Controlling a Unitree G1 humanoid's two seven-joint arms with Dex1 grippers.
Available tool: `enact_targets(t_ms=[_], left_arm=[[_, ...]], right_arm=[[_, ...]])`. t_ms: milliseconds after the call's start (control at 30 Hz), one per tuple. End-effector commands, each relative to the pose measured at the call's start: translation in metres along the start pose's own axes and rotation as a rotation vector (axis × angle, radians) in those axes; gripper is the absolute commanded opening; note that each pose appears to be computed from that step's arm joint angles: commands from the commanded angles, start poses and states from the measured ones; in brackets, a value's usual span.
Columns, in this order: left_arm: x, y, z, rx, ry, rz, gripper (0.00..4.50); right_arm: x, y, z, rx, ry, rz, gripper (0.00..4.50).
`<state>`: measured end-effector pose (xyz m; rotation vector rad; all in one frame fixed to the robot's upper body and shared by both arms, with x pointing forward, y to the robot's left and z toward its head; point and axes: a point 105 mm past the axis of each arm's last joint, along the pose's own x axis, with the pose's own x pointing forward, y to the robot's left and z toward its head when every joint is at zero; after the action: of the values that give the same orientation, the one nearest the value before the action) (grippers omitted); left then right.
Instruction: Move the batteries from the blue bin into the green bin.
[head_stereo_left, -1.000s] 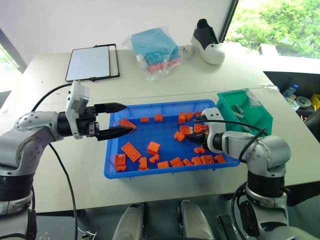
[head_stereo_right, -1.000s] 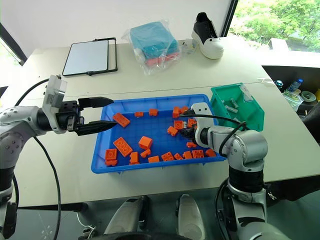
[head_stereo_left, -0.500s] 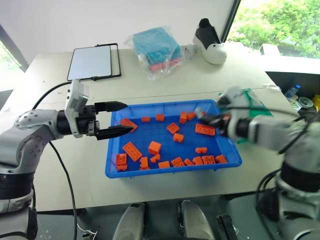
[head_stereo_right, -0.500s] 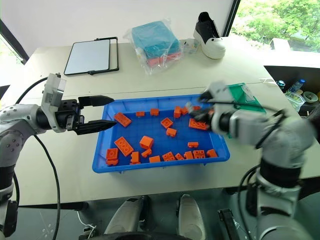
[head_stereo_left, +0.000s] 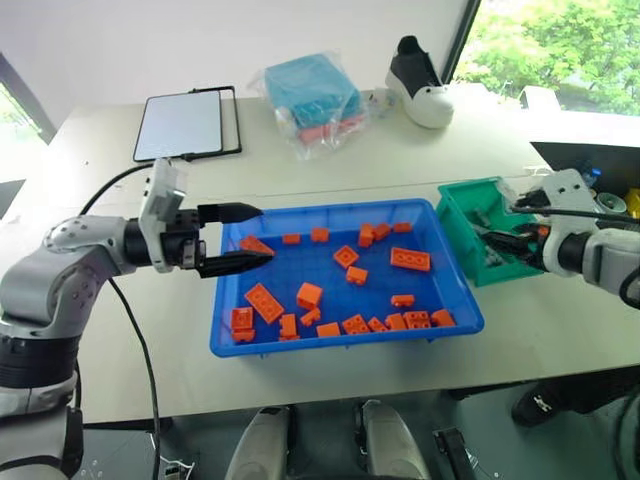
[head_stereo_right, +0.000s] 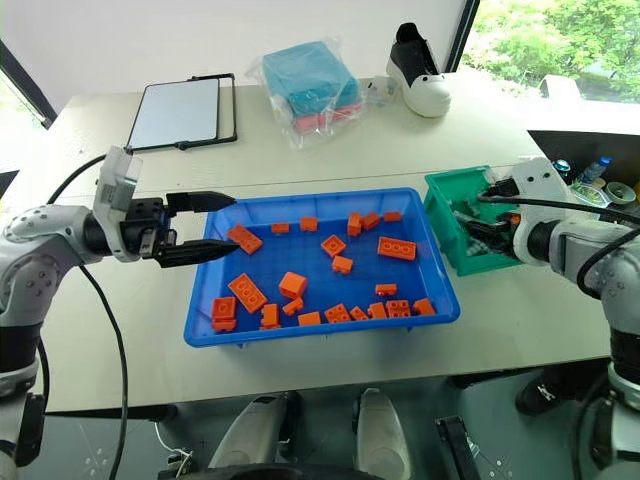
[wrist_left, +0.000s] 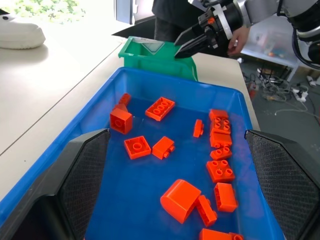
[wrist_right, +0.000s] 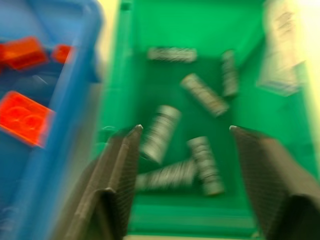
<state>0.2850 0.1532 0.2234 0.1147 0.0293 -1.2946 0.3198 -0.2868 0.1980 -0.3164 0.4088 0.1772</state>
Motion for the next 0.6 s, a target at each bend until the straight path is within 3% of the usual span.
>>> enact_targets(t_ms=[33,267,433,600], left_arm=[[-0.006,-0.001,0.009,0.035,-0.004,0.006,4.5],[-0.013,0.002,0.009,0.038,0.01,0.01,4.5],[-0.017,0.0,0.012,0.049,0.037,-0.012,4.5],[-0.021,0.0,0.014,0.068,0.05,-0.007,4.5]], right_arm=[[-0.028,0.006,0.032,-0.234,-0.182,0.154,3.09],[-0.077,0.026,0.024,-0.478,-0.213,0.511,3.09],[-0.089,0.021,0.013,-0.422,-0.192,0.636,3.09],[-0.084,0.022,0.011,-0.4,-0.209,0.656,3.09]])
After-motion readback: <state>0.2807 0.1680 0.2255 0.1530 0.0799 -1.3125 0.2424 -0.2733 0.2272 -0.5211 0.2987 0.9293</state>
